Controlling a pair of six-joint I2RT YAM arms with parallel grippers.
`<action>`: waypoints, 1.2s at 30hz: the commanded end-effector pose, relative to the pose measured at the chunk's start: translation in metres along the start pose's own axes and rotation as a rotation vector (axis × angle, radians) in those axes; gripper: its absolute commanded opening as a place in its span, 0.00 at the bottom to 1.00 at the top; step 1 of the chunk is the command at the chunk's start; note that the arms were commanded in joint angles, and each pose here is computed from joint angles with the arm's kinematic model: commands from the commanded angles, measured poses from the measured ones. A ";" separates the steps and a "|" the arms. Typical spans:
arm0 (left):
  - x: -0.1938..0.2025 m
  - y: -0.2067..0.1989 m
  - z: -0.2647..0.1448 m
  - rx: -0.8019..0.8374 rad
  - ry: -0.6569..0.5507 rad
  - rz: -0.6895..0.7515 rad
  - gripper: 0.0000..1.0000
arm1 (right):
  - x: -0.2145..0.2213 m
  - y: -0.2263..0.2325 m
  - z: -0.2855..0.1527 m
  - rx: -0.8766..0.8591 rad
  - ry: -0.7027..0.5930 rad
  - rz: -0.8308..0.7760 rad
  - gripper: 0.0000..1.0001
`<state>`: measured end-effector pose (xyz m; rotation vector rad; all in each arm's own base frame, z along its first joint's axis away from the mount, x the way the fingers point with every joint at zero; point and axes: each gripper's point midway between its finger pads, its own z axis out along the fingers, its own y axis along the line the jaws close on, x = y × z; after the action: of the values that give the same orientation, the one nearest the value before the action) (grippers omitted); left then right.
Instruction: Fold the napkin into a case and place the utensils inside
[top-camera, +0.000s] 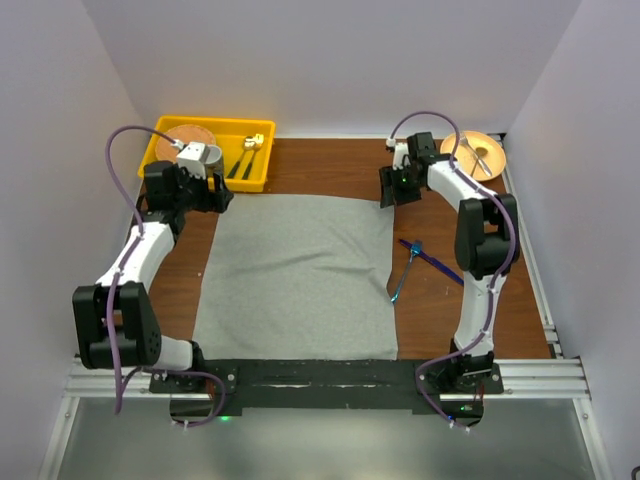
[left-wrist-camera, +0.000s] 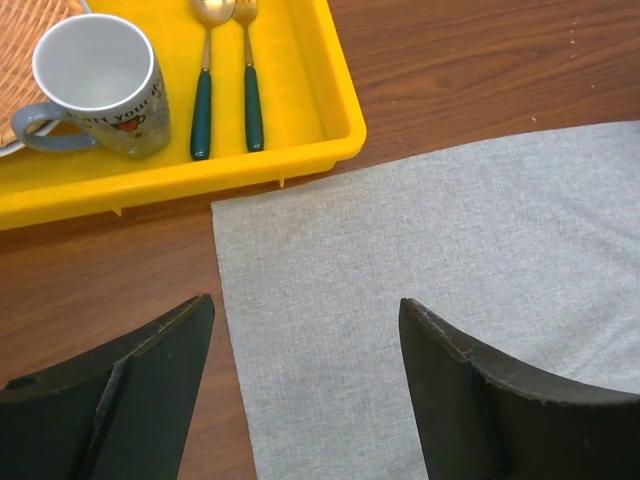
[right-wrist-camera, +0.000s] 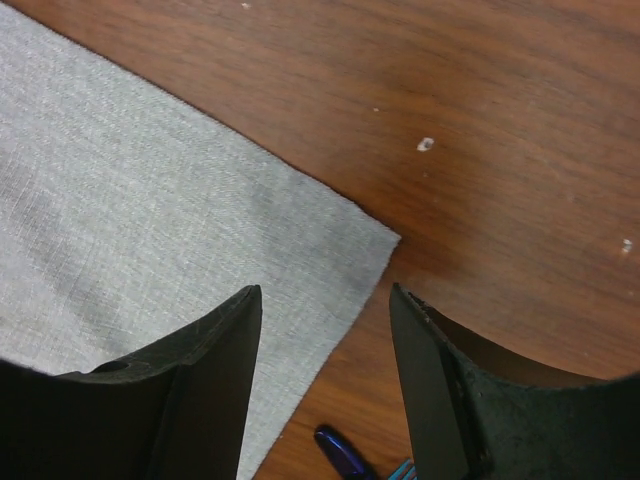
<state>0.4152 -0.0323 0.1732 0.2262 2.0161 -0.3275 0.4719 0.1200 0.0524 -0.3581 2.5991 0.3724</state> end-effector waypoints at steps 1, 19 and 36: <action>-0.014 0.019 0.014 -0.074 -0.081 -0.039 0.74 | -0.020 -0.017 -0.004 0.053 -0.068 0.003 0.57; 0.039 0.067 0.086 -0.179 0.003 -0.104 0.52 | 0.008 -0.010 0.036 -0.045 0.016 0.036 0.46; 0.060 0.079 0.126 -0.154 0.104 -0.118 0.52 | 0.012 -0.008 0.042 -0.065 0.038 0.034 0.41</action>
<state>0.5029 -0.0005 0.0471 0.0207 2.1744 -0.2364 0.4882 0.1185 0.0265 -0.3373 2.5923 0.4320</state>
